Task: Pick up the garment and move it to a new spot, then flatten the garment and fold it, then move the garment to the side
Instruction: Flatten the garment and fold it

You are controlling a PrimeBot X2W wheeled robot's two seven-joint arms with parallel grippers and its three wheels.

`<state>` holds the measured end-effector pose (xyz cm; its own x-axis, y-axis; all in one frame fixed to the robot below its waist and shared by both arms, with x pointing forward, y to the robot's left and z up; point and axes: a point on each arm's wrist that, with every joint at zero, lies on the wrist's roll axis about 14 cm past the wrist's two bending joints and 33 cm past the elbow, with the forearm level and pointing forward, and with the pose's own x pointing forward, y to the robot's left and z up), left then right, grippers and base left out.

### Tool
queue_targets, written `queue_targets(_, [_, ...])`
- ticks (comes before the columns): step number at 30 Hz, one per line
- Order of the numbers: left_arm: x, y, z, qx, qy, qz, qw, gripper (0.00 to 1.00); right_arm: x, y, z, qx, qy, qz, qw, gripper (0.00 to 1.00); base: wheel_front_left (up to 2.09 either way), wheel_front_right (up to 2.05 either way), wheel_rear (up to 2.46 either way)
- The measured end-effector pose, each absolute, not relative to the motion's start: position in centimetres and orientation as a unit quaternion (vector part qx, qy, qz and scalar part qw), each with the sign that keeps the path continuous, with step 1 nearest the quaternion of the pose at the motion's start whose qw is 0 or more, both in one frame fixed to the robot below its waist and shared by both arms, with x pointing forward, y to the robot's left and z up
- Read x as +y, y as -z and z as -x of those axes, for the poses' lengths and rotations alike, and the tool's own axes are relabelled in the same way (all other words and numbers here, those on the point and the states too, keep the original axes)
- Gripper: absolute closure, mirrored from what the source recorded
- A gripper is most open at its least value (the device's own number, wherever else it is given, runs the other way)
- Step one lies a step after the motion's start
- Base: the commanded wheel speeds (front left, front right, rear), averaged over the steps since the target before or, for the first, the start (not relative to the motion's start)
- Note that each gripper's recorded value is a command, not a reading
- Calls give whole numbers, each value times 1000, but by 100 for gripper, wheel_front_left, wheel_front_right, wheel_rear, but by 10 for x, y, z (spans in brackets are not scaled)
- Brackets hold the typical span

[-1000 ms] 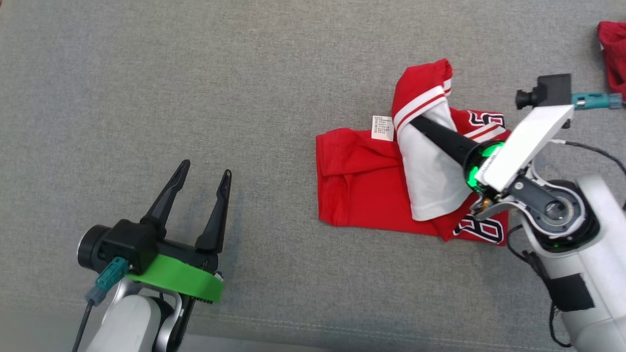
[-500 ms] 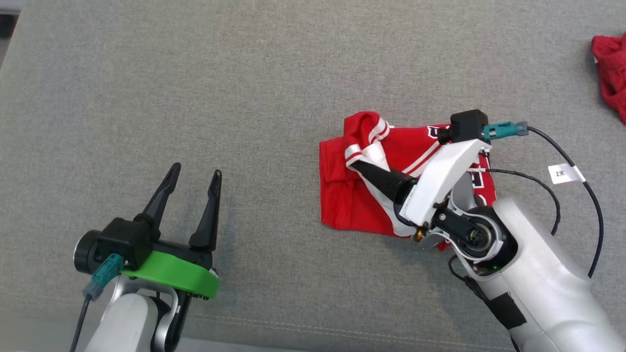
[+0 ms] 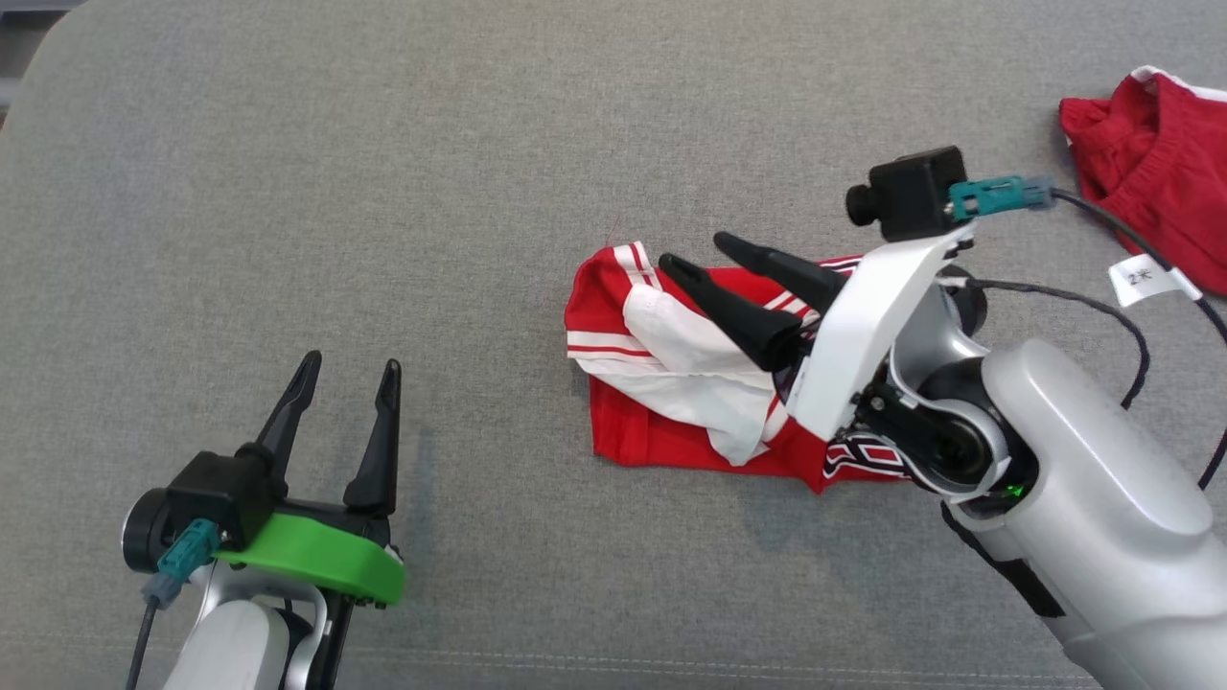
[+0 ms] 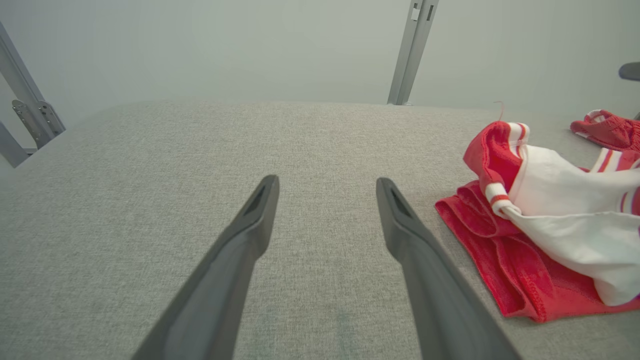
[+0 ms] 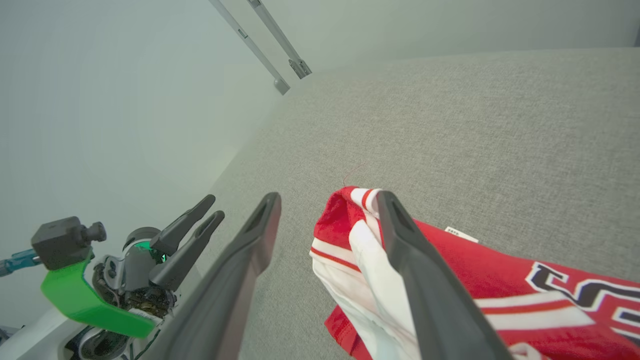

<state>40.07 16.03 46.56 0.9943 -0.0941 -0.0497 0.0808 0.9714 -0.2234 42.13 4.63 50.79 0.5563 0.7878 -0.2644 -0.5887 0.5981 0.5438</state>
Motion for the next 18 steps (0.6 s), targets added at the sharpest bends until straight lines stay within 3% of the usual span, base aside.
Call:
queue_targets(5, [157, -472, -399, 21, 46, 115, 992, 0, -3, -547, -451, 171, -336, -229, 898, 0, 0, 0, 0])
queue_targets(9, [147, -477, -402, 14, 59, 121, 991, 0, -81, -512, -465, 192, -217, -230, 929, 0, 0, 0, 0])
queue_targets(13, [137, -476, -403, 16, 68, 132, 989, 0, -126, -452, -447, 266, -138, -248, 921, 0, 0, 0, 0])
queue_targets(18, [131, -470, -406, 24, 72, 139, 987, 0, -127, -419, -434, 312, -115, -292, 897, 0, 0, 0, 0])
